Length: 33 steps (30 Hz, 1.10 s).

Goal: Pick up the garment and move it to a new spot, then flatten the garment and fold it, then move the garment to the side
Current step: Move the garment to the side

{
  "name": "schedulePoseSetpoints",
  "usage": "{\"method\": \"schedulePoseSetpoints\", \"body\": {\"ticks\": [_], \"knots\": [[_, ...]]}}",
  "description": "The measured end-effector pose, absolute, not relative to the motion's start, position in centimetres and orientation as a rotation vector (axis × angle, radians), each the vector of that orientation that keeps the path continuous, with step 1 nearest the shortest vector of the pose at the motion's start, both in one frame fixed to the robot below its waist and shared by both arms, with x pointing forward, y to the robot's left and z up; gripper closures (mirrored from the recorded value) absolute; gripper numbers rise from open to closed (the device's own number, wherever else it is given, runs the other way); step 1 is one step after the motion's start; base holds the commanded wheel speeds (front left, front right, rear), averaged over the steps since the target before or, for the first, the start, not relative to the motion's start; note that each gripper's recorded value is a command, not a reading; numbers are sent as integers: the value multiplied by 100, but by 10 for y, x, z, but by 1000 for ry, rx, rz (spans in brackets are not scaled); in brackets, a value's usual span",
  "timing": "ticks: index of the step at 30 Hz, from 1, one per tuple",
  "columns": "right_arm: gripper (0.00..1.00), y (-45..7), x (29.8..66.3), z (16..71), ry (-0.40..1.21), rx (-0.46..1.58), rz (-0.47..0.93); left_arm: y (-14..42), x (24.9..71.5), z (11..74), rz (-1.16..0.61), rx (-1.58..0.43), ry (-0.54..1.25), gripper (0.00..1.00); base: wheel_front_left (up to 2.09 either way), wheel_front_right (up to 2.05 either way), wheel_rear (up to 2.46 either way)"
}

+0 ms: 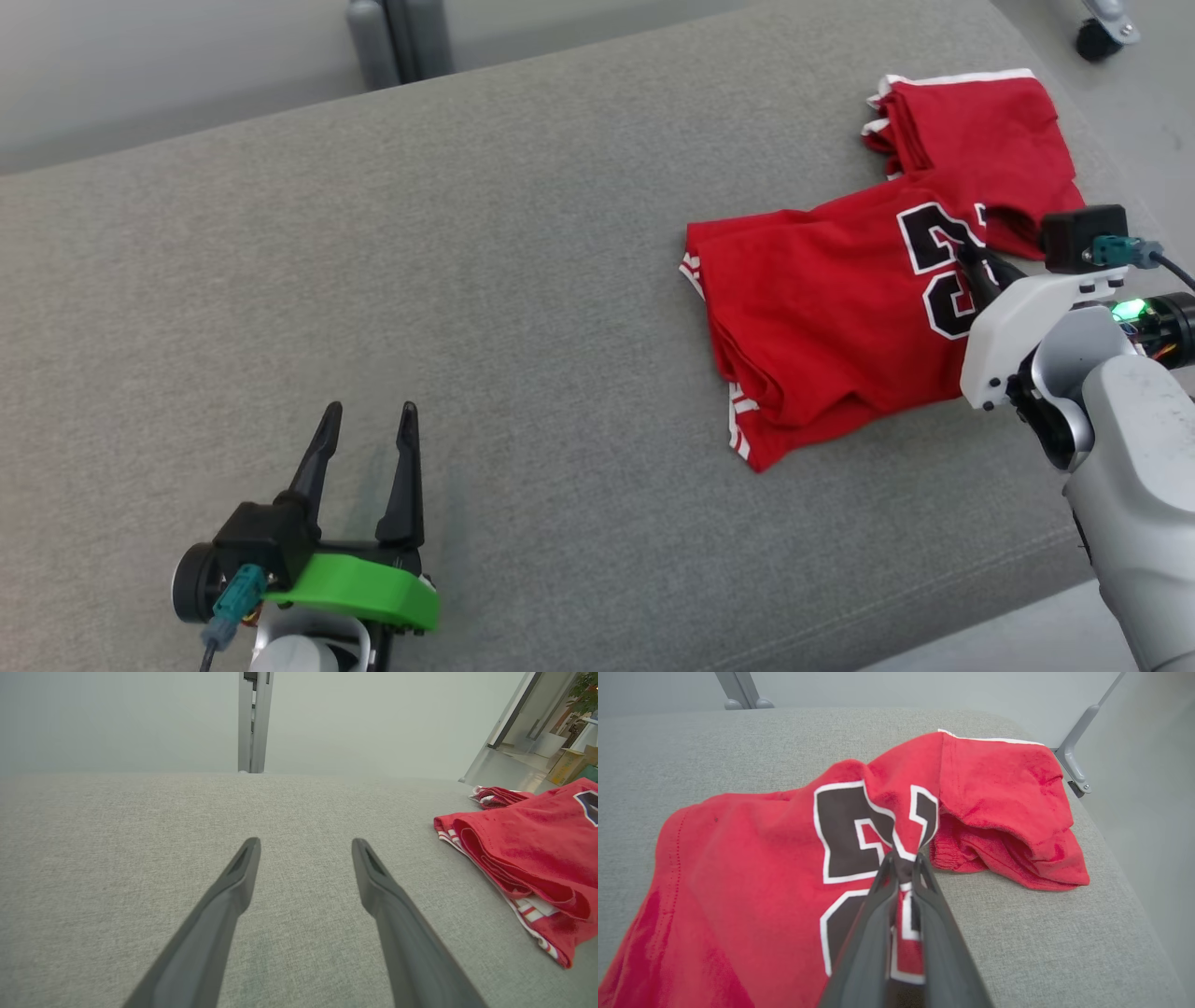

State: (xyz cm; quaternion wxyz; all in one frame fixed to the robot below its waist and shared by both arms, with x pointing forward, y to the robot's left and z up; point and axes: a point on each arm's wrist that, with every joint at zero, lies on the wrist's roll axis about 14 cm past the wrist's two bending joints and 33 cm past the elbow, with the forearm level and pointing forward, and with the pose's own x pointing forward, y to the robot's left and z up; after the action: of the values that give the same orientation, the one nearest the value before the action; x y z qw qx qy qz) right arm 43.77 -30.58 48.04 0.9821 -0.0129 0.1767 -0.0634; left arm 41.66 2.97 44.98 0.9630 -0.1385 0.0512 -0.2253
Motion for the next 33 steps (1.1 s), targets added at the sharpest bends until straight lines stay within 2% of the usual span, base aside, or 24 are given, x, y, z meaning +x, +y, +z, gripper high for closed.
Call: {"method": "schedulePoseSetpoints", "body": {"ticks": [6, 11, 24, 33], "knots": [[100, -337, 423, 479, 366, -39, -212, -1, 425, 439, -542, -293, 131, 0, 0, 0, 0], [100, -342, 424, 479, 368, -48, -229, -13, 425, 427, -573, -304, 164, 0, 0, 0, 0], [100, -338, 496, 564, 226, -151, -188, 10, 432, 426, -509, -294, 154, 0, 0, 0, 0], [100, -399, 508, 566, 331, -264, -314, 26, 436, 413, -465, -292, 177, 0, 0, 0, 0]]}}
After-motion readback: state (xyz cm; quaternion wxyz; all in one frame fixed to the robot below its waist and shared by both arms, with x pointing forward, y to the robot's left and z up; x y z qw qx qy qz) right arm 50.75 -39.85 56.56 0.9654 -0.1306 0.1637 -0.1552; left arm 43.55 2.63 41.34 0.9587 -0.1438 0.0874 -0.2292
